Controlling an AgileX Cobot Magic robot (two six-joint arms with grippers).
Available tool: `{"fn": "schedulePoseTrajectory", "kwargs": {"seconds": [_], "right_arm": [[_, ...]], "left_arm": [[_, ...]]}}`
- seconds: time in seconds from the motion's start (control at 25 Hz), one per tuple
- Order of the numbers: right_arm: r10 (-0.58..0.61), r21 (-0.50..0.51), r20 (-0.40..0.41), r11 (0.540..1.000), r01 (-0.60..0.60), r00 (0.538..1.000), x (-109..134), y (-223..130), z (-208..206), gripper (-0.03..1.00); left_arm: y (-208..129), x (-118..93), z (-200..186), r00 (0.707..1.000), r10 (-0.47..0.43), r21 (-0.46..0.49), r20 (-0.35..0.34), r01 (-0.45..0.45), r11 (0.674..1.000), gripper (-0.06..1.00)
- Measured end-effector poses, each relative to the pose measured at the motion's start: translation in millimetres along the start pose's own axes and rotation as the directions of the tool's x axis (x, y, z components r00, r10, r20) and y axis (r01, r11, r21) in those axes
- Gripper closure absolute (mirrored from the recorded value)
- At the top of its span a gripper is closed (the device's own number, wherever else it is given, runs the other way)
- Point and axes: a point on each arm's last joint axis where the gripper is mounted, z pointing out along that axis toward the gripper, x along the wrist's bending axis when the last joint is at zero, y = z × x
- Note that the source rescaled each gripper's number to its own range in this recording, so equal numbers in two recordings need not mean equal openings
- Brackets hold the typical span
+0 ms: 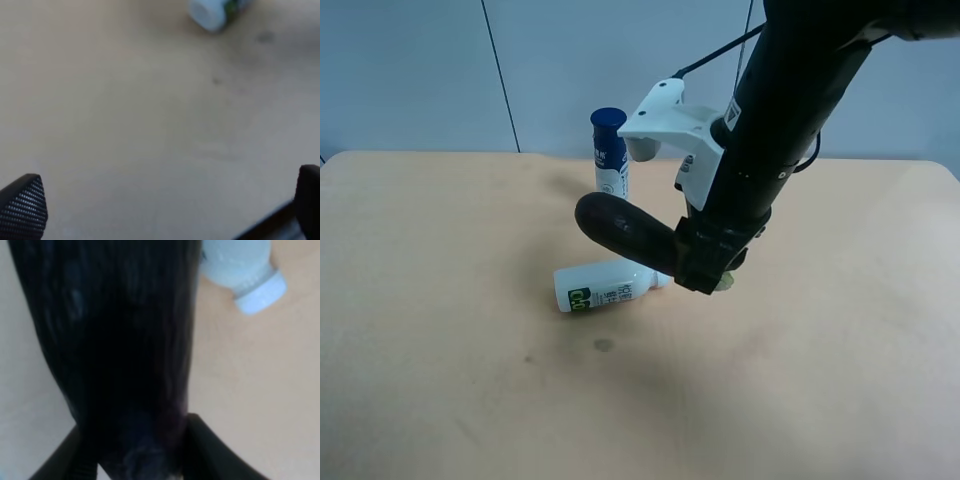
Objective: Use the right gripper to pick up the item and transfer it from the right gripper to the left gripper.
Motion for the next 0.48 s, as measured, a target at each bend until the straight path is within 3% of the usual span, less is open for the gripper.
{"fn": "schedulePoseTrajectory", "kwargs": {"seconds": [0.2, 0.36, 0.48], "right_arm": [[-0.017, -0.018, -0.028, 1.000, 0.017, 0.999, 3, 8, -10, 0.97], [-0.059, -0.043, -0.031, 0.997, 0.058, 0.998, 11, 19, -20, 0.97], [-0.105, -0.040, -0.045, 0.994, 0.103, 0.993, 24, 25, -22, 0.97]], "left_arm": [[10, -3, 22, 0.971, 0.209, 0.132, 0.117, -0.224, 0.966, -0.06], [17, -9, 39, 0.911, 0.371, 0.197, 0.179, -0.403, 0.894, -0.06], [22, -14, 48, 0.870, 0.449, 0.203, 0.203, -0.486, 0.850, -0.06]]}}
